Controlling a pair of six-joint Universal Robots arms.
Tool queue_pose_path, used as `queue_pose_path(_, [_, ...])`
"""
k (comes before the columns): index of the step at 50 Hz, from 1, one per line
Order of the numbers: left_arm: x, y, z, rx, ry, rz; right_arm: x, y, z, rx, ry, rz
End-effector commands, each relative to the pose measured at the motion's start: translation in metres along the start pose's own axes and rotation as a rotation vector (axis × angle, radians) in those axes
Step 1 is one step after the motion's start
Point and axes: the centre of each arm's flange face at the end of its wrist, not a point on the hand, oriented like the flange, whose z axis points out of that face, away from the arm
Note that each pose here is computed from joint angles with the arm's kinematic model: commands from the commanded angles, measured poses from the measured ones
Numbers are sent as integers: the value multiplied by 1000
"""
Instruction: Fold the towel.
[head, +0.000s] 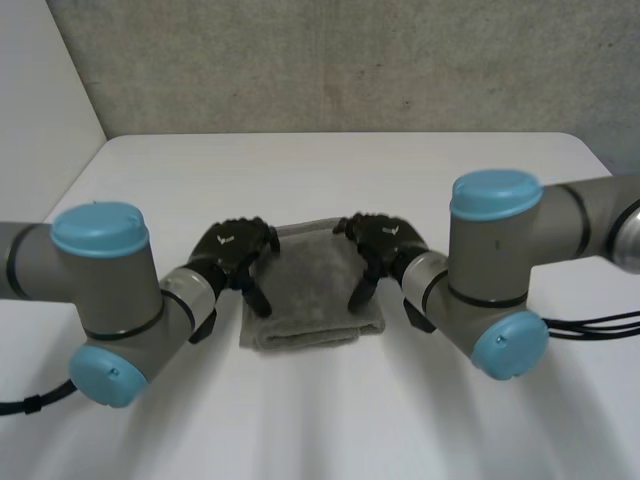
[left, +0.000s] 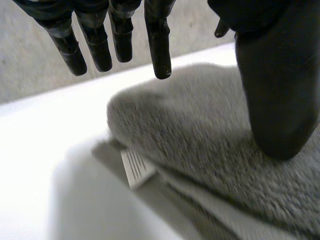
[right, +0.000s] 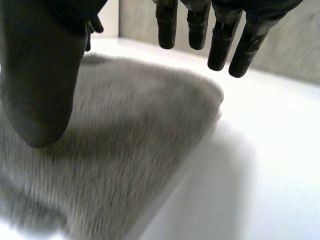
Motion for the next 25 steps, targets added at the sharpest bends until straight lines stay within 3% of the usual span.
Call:
queue_pose_path(1, [1,-42,-13,93,-2,11,3,-59,-31,153,99,-10])
queue_pose_path(9, [-17,-101,-39,199,-62,11,15,-119,-82,300,279,-6])
queue_pose_path(14, [-36,-145,-63,256,-175,-17,17,-135,-101,340,322,-36])
queue_pose_path(25, [-40,-156,-78,211,-233,-98,22,-140,-105,345,348,-90])
